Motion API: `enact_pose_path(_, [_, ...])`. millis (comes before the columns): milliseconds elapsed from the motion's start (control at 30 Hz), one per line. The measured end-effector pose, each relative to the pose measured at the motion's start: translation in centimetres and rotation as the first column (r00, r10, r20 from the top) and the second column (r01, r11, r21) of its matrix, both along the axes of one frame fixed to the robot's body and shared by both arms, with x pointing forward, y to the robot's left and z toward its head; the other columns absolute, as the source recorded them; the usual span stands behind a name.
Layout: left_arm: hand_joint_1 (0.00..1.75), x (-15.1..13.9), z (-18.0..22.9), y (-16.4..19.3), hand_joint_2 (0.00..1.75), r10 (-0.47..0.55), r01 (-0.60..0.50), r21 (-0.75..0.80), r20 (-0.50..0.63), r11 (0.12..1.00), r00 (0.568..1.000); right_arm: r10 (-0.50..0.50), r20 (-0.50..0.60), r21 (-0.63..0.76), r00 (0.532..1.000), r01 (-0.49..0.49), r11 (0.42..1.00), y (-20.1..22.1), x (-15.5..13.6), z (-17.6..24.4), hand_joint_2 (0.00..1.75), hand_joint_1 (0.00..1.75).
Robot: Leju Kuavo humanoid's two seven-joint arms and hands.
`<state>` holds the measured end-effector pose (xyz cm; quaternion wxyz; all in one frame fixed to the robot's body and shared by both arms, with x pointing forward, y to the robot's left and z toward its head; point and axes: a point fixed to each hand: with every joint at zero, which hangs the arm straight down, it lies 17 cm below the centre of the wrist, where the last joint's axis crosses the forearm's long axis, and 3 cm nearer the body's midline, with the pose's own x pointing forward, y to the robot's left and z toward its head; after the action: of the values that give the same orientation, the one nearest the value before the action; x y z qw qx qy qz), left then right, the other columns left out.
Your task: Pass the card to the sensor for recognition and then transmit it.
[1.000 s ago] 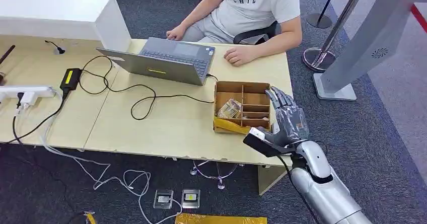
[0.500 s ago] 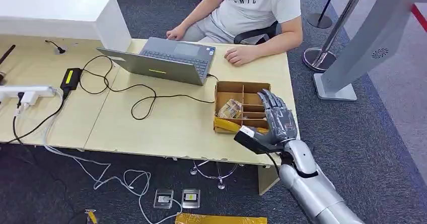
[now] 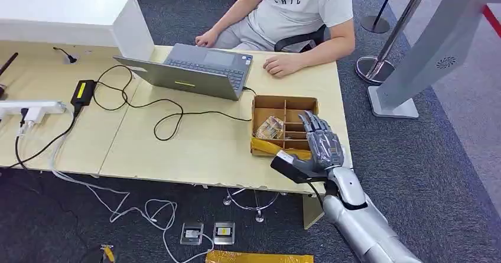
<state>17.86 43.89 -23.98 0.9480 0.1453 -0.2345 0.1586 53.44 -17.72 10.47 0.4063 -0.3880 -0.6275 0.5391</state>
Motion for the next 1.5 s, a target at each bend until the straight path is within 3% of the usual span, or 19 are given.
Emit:
enact_pose_path(433, [0.0, 0.0, 0.0, 0.0, 0.0, 0.002, -0.002, 0.0, -0.007, 1.0, 1.0, 0.001, -0.006, -0.013, 1.0, -0.001, 1.0, -0.2, 0.3, -0.2, 1.75, 0.0])
enact_pose_path(467, [0.0, 0.0, 0.0, 0.0, 0.0, 0.003, -0.003, 0.0, -0.008, 1.0, 1.0, 0.001, -0.007, -0.014, 1.0, -0.001, 1.0, -0.3, 0.3, -0.2, 1.75, 1.06])
enact_pose_path(500, [0.0, 0.0, 0.0, 0.0, 0.0, 0.003, -0.003, 0.0, -0.008, 1.0, 1.0, 0.002, -0.008, -0.015, 1.0, -0.002, 1.0, -0.3, 0.3, -0.2, 1.75, 1.48])
enact_pose_path(533, [0.0, 0.0, 0.0, 0.0, 0.0, 0.003, -0.003, 0.0, -0.008, 1.0, 1.0, 0.004, -0.008, -0.015, 1.0, -0.004, 1.0, -0.3, 0.4, -0.1, 1.75, 1.75])
enact_pose_path(1500, [0.0, -0.4, -0.1, 0.3, 0.0, 0.018, -0.018, 0.009, -0.02, 1.0, 1.0, -0.008, -0.06, -0.041, 0.998, 0.005, 0.999, -1.4, 1.0, -1.5, 1.75, 1.75])
